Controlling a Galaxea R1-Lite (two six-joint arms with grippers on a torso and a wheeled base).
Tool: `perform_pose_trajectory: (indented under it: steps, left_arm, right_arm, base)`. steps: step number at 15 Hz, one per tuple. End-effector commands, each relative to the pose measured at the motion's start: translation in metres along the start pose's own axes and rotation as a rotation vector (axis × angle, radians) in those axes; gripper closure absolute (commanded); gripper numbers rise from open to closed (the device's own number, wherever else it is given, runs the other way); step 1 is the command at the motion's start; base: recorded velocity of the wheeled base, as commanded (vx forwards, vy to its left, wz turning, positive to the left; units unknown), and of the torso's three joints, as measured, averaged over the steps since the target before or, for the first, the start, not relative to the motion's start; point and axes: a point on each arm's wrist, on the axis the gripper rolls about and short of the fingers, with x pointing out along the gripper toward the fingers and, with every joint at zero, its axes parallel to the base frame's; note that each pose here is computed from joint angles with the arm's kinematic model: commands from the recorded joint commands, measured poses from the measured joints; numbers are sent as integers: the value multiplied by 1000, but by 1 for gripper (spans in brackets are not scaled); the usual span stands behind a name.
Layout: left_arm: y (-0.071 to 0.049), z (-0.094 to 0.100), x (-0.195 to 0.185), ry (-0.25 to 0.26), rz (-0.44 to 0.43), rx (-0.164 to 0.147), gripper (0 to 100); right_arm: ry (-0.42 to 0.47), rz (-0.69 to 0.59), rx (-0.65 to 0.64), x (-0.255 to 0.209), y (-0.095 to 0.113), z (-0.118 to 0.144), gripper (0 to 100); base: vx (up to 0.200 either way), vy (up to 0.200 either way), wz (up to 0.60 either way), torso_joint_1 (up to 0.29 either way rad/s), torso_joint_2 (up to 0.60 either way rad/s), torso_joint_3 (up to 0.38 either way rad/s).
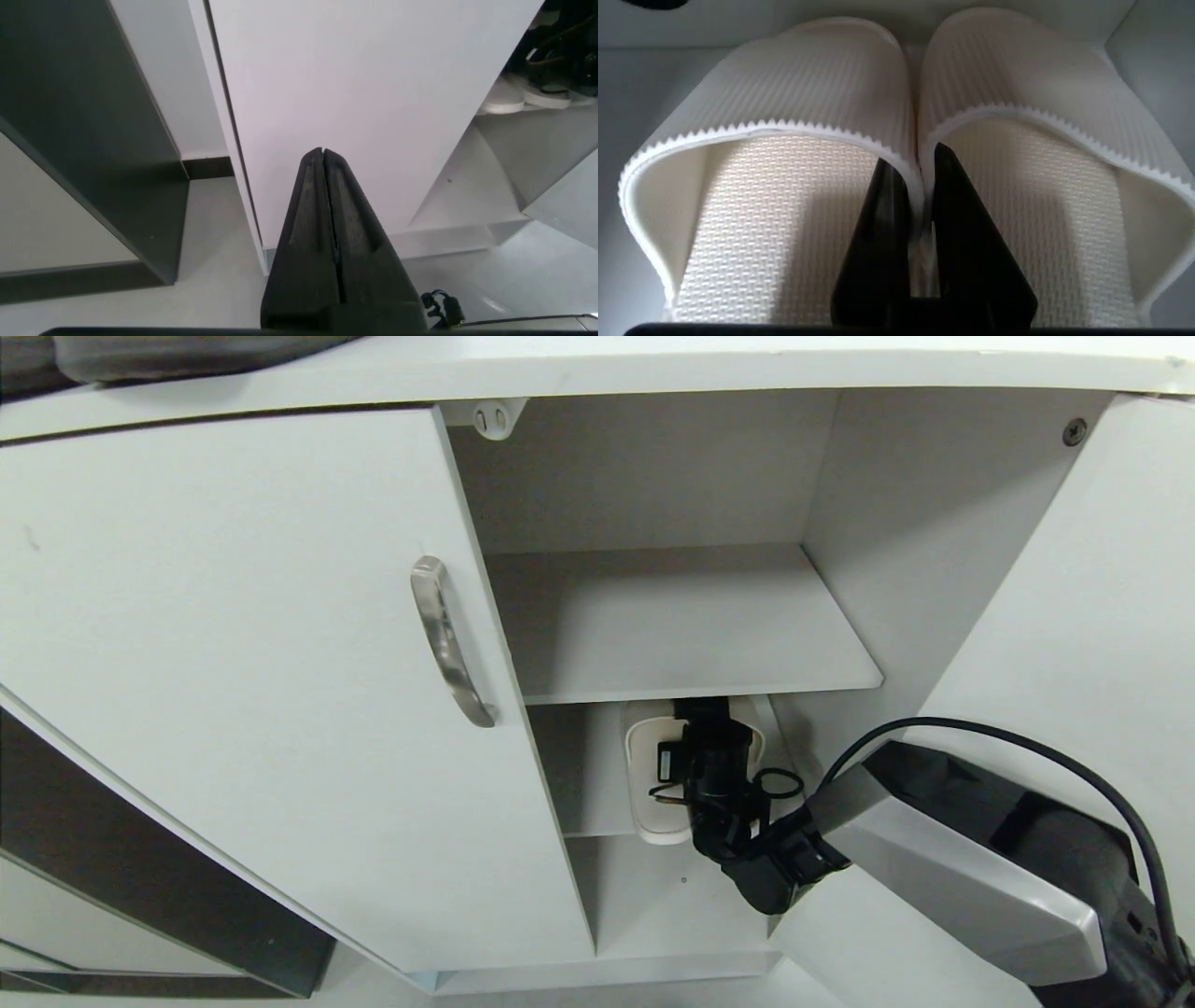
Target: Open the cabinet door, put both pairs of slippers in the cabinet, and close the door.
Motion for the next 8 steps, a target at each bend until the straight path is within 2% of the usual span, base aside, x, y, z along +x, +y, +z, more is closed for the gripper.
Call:
perform_pose_trajectory:
  steps: [1, 2, 5, 8]
  left_arm:
    - [0, 0, 0, 2, 1, 0, 100]
    - [0, 0, 0, 0, 1, 0, 100]
    - [0, 0, 0, 2, 1, 0, 100]
    - [0, 0, 0, 0, 1, 1, 100]
  right_arm:
    - [0, -1, 0, 1, 0, -1, 100]
    - [1, 0, -1, 0, 0, -1, 0]
    - [13, -7, -9, -9, -2, 1, 0]
    - [14, 21, -10, -40, -3, 21, 0]
  base:
    - [0, 0, 0, 0, 0, 0]
    - [0, 0, 0, 0, 0, 0]
    - [0, 0, 0, 0, 0, 0]
    - [0, 0, 0, 0, 0, 0]
